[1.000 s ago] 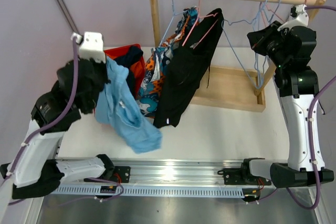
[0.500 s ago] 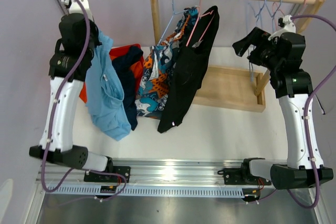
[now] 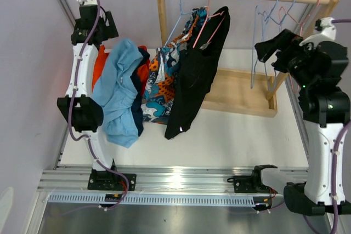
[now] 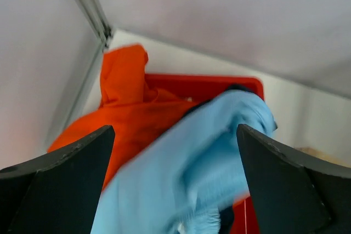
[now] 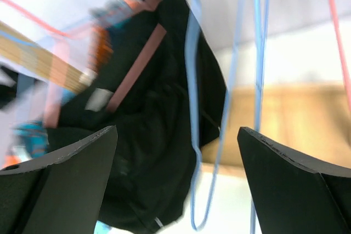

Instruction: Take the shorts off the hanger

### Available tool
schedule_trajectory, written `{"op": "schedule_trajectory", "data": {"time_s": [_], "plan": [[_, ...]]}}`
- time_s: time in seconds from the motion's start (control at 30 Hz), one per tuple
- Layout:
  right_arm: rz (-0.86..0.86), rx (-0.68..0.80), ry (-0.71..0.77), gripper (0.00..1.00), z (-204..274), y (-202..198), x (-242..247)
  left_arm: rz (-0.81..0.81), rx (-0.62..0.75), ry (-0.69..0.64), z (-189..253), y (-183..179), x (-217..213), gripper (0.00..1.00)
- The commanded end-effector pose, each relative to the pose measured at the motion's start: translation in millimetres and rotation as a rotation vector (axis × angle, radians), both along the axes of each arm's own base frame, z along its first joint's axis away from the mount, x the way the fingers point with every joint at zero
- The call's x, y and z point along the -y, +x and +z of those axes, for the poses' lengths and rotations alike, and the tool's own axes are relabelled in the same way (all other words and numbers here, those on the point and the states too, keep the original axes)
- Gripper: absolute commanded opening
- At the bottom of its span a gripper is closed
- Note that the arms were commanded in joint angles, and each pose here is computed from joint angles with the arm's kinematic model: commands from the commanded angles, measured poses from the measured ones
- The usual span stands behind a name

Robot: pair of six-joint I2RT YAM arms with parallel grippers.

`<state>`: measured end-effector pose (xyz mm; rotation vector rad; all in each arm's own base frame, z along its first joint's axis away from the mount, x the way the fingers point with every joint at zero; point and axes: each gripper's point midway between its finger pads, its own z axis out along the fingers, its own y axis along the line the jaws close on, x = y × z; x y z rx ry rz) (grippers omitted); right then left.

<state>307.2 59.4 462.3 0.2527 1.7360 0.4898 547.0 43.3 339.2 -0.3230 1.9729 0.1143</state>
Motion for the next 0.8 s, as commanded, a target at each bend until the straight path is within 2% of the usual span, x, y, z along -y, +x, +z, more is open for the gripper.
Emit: {"op": "schedule_trajectory", "data": {"time_s": [0.0, 0.03, 0.07, 0.1, 0.13, 0.17, 0.2, 0.23, 0.27, 0.3, 0.37, 0.4, 0.5, 0.53, 0.57, 0.63, 0.77], "plan": [[0.036, 0.153, 0.02, 0.99, 59, -30, -5, -0.037, 0.086, -0.079, 34, -13, 20, 0.99], [0.056, 0.171, 0.044, 0.99, 67, -32, -9, -0.04, 0.108, -0.074, 43, -19, 21, 0.99], [0.115, 0.186, 0.058, 0.99, 74, -33, -20, -0.034, 0.087, -0.066, 29, -25, 19, 0.99], [0.143, 0.218, 0.067, 0.99, 82, -30, -25, -0.073, 0.159, -0.065, 61, -46, 40, 0.99], [0.194, 0.224, 0.078, 0.99, 84, -28, -39, -0.079, 0.195, -0.066, 75, -58, 43, 0.99], [0.226, 0.234, 0.077, 0.99, 87, -26, -48, -0.096, 0.168, -0.071, 56, -67, 53, 0.99], [0.237, 0.204, 0.07, 0.99, 79, -8, -58, -0.104, 0.198, -0.076, 66, -79, 57, 0.99], [0.249, 0.191, 0.057, 0.99, 75, 0, -67, -0.115, 0.285, -0.082, 99, -107, 59, 0.99], [0.296, 0.202, 0.035, 0.99, 80, 0, -85, -0.13, 0.288, -0.105, 93, -117, 67, 0.99], [0.295, 0.147, 0.022, 0.99, 64, 22, -95, -0.142, 0.274, -0.12, 81, -126, 71, 0.99], [0.312, 0.135, 0.031, 0.99, 63, 34, -107, -0.214, 0.318, -0.156, 90, -158, 90, 0.99], [0.312, 0.122, 0.032, 0.99, 57, 49, -112, -0.239, 0.261, -0.151, 61, -164, 97, 0.99], [0.302, 0.122, 0.04, 0.99, 52, 67, -118, -0.3, 0.312, -0.153, 70, -203, 109, 0.99], [0.297, 0.103, 0.039, 0.99, 44, 78, -120, -0.304, 0.293, -0.16, 49, -219, 108, 0.99], [0.3, 0.102, 0.042, 0.99, 42, 82, -123, -0.321, 0.3, -0.169, 46, -229, 110, 0.99], [0.308, 0.075, 0.06, 0.98, 32, 94, -130, -0.342, 0.269, -0.183, 12, -241, 113, 0.99], [0.319, 0.066, 0.083, 0.98, 24, 107, -143, -0.409, 0.269, -0.21, -17, -271, 124, 0.99]]}}
